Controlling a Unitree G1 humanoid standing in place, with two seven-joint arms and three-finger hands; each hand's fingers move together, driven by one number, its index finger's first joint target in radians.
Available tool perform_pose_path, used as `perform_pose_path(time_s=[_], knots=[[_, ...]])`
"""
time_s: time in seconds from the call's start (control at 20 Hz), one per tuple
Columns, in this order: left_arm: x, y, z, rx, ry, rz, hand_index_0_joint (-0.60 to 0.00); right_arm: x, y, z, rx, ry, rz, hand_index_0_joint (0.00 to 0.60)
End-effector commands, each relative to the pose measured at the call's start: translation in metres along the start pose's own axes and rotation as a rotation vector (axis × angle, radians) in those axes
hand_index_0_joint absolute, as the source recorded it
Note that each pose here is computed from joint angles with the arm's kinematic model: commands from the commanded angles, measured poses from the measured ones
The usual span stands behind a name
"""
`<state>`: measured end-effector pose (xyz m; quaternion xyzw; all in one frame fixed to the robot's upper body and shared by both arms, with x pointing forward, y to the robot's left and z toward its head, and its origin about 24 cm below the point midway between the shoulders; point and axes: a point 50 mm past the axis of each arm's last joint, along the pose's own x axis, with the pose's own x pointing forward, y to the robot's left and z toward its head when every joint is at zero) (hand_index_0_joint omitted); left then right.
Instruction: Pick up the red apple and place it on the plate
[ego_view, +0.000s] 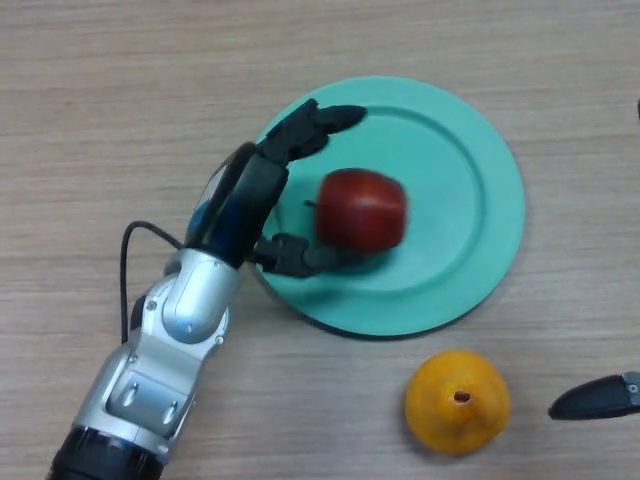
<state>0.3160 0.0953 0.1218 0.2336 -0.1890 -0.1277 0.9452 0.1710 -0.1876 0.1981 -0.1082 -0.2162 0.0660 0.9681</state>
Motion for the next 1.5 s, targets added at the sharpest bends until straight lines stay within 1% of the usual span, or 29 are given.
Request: perform_pose_path(time_s=[0.05, 0.1, 0.15, 0.2, 0.25, 0.35, 0.4, 0.5, 0.6, 0.65, 0.75, 0.8, 0.9, 0.95, 1.0, 1.05, 1.1, 1.2, 1.35, 1.5], knots=[[0.008, 0.024, 0.034, -0.041, -0.199, 0.123, -0.501, -0.005, -0.005, 0.029, -0.086, -0.211, -0.022, 0.0], [0.008, 0.026, 0.034, -0.048, -0.198, 0.125, -0.35, -0.005, -0.004, 0.029, -0.087, -0.211, -0.022, 0.0], [0.007, 0.028, 0.035, -0.054, -0.2, 0.13, -0.25, -0.004, -0.004, 0.029, -0.087, -0.21, -0.022, 0.0], [0.006, 0.032, 0.037, -0.064, -0.205, 0.142, -0.1, -0.003, -0.003, 0.029, -0.089, -0.208, -0.02, 0.0], [0.005, 0.037, 0.04, -0.071, -0.217, 0.164, -0.003, -0.002, -0.001, 0.029, -0.087, -0.206, -0.017, 0.0], [0.001, 0.045, 0.045, -0.073, -0.215, 0.179, 0.0, 0.0, 0.001, 0.029, -0.082, -0.204, -0.012, 0.0], [0.0, 0.05, 0.045, -0.01, -0.212, 0.218, 0.0, 0.001, 0.001, 0.029, -0.083, -0.203, -0.01, 0.0], [-0.007, 0.058, 0.05, 0.052, -0.228, 0.247, 0.0, 0.001, 0.002, 0.029, -0.082, -0.203, -0.006, 0.0], [-0.017, 0.07, 0.058, 0.064, -0.248, 0.283, 0.0, 0.003, 0.003, 0.029, -0.089, -0.203, 0.0, 0.0], [-0.022, 0.075, 0.063, 0.045, -0.255, 0.295, 0.0, 0.004, 0.004, 0.03, -0.093, -0.204, 0.003, 0.0], [-0.04, 0.083, 0.075, -0.039, -0.27, 0.284, 0.0, 0.006, 0.004, 0.031, -0.087, -0.21, 0.01, 0.0], [-0.048, 0.088, 0.08, -0.077, -0.264, 0.269, 0.0, 0.007, 0.005, 0.031, -0.086, -0.211, 0.017, 0.0], [-0.061, 0.098, 0.086, -0.118, -0.264, 0.27, 0.0, 0.011, 0.006, 0.032, -0.084, -0.204, 0.027, 0.0], [-0.07, 0.102, 0.088, -0.17, -0.265, 0.269, 0.0, 0.012, 0.005, 0.032, -0.081, -0.201, 0.028, 0.0], [-0.079, 0.104, 0.089, -0.212, -0.244, 0.251, 0.0, 0.014, 0.005, 0.033, -0.079, -0.203, 0.032, 0.0], [-0.086, 0.107, 0.091, -0.229, -0.243, 0.253, 0.0, 0.015, 0.005, 0.034, -0.078, -0.207, 0.033, 0.0], [-0.095, 0.11, 0.091, -0.256, -0.241, 0.263, 0.0, 0.018, 0.006, 0.034, -0.079, -0.206, 0.039, 0.0], [-0.107, 0.115, 0.089, -0.267, -0.237, 0.296, 0.0, 0.021, 0.007, 0.032, -0.077, -0.197, 0.05, 0.0], [-0.116, 0.12, 0.084, -0.26, -0.221, 0.317, 0.0, 0.024, 0.006, 0.03, -0.079, -0.196, 0.056, 0.0], [-0.116, 0.123, 0.076, -0.22, -0.204, 0.355, 0.0, 0.028, 0.005, 0.028, -0.075, -0.186, 0.057, 0.0]])
